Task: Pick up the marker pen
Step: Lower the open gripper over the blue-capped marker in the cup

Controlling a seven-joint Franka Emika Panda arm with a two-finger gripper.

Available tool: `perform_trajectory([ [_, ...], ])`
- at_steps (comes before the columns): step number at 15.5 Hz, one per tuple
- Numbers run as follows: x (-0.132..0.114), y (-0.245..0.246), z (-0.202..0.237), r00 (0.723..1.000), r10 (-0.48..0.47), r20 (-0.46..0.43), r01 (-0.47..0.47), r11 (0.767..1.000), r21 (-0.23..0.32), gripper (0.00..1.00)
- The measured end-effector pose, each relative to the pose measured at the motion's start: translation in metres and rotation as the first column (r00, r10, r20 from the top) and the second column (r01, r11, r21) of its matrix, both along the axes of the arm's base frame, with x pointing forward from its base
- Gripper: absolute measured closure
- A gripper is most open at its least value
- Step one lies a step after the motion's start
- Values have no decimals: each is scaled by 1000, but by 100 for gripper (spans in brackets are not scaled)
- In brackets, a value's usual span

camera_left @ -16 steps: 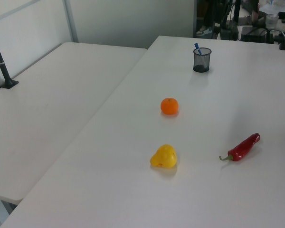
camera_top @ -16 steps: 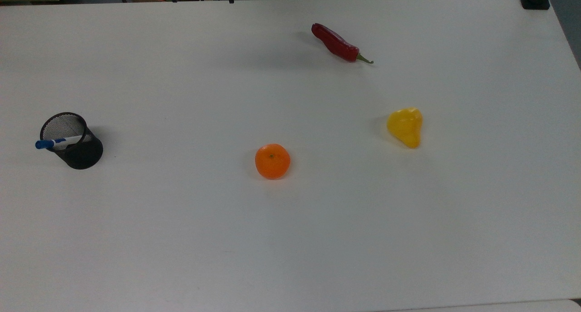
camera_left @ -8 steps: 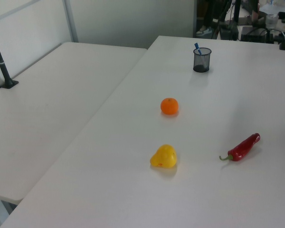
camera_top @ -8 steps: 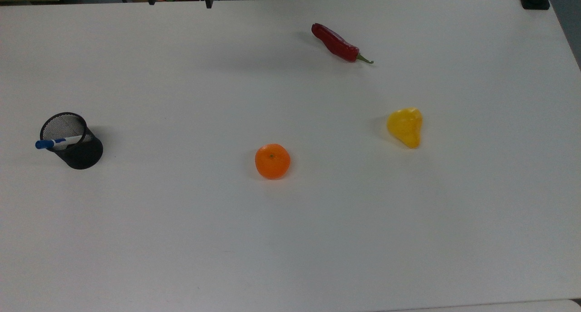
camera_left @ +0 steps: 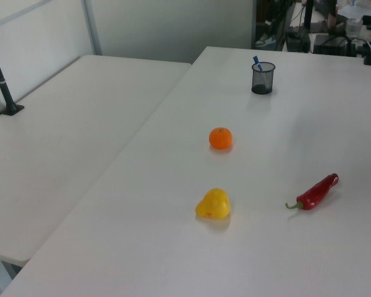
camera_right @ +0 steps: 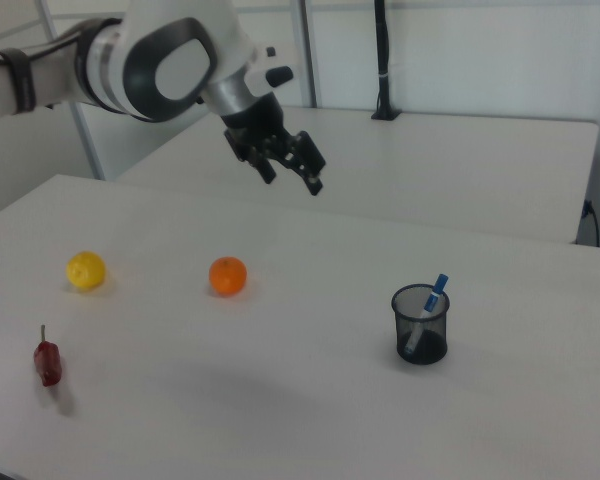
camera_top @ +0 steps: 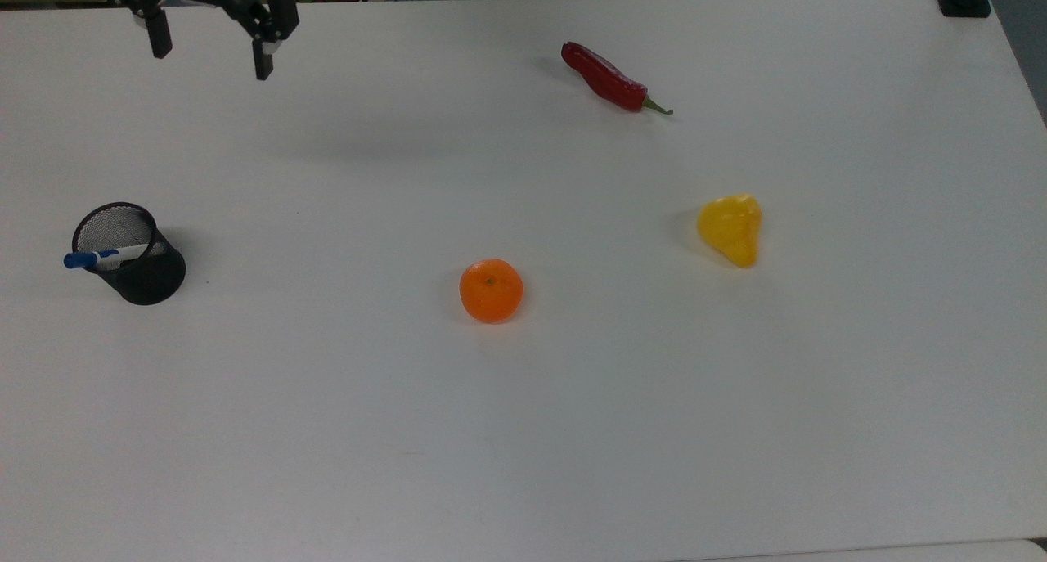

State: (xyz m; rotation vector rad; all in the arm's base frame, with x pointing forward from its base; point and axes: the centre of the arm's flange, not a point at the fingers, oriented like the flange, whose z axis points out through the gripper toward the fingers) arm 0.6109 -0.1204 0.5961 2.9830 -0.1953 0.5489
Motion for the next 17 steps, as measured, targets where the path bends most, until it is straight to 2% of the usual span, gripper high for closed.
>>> perform_trajectory([
  [6,23,-57,-44,994,-81,75,84,995,-47,3],
  [7,26,-68,-52,992,-94,88,99,994,-55,10],
  [11,38,-103,-92,981,-140,137,153,985,-85,15],
  [17,57,-131,-153,948,-200,247,229,969,-95,25],
])
